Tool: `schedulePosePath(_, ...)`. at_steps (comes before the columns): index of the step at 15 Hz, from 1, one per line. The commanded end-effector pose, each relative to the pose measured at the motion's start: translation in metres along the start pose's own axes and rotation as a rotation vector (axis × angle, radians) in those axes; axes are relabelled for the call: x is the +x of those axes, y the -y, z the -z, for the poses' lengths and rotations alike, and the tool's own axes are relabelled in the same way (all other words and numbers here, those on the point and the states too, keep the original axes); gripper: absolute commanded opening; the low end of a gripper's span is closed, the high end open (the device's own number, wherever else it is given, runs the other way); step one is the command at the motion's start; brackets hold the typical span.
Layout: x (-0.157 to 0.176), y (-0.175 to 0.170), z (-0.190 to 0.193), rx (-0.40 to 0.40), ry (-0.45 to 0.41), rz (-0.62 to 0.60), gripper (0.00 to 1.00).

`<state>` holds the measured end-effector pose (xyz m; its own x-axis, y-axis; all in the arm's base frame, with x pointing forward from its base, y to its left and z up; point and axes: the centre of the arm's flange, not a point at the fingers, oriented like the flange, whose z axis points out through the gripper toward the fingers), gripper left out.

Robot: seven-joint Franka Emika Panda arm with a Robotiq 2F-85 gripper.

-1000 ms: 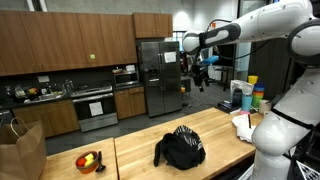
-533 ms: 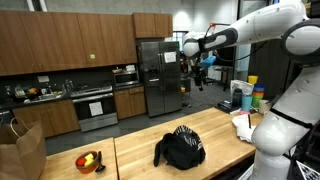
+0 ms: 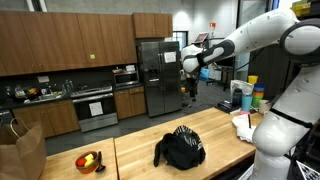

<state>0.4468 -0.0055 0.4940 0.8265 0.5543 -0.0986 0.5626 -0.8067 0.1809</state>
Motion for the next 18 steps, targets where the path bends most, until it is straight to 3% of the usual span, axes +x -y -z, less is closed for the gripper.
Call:
schedulePosePath(1, 0.000, 0.013, -0.040, 0.076, 0.028, 0.096, 1.00)
schedulePosePath(2, 0.002, 0.012, -0.026, 0.037, 0.026, 0.052, 1.00)
schedulePosePath(9, 0.006, 0.019, -0.053, 0.086, 0.067, 0.089, 1.00)
schedulePosePath(18, 0.036, 0.074, -0.090, 0.065, 0.118, 0.166, 1.00)
